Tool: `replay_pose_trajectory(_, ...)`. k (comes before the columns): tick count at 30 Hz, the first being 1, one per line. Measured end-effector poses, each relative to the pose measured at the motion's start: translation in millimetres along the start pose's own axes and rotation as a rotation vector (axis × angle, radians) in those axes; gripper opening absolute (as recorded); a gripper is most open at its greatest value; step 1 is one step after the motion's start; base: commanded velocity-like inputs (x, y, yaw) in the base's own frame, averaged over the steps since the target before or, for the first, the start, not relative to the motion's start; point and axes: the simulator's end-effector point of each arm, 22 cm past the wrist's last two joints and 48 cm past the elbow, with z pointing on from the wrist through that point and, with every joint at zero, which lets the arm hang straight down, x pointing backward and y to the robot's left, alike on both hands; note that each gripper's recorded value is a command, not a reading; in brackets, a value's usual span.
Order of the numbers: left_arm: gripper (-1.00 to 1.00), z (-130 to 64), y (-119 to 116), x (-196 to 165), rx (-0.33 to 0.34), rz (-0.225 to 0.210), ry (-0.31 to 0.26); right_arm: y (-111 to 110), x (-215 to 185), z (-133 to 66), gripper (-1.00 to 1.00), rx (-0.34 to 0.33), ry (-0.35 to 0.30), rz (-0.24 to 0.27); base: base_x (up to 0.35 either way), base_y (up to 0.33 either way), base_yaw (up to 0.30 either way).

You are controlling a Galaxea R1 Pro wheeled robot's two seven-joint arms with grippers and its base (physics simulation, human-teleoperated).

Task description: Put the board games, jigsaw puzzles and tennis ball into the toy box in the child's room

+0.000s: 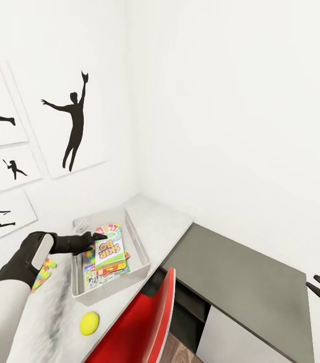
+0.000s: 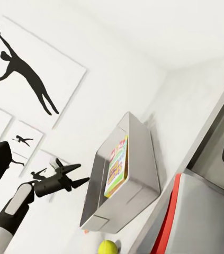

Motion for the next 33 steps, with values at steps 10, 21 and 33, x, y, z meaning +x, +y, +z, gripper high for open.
replay_pose_trajectory(10,1.00,-61.5,-42.3,-46.0,0.200,0.118,-0.102,-0.2,0.3,0.1,1.00,0.000,0.001,0.001,0.000,0.000,0.000)
replay_pose_trajectory(21,1.00,-142.1,-38.8,-66.2,0.349,0.172,-0.134,-0.2,0.3,0.1,1.00,0.000,0.001,0.001,0.000,0.000,0.000)
replay_pose_trajectory(33,1.00,-185.1,-8.2,-55.5,0.361,0.178,-0.124,-0.4,-0.8,-0.9,1.00,0.002,-0.003,0.000,0.000,0.000,0.000)
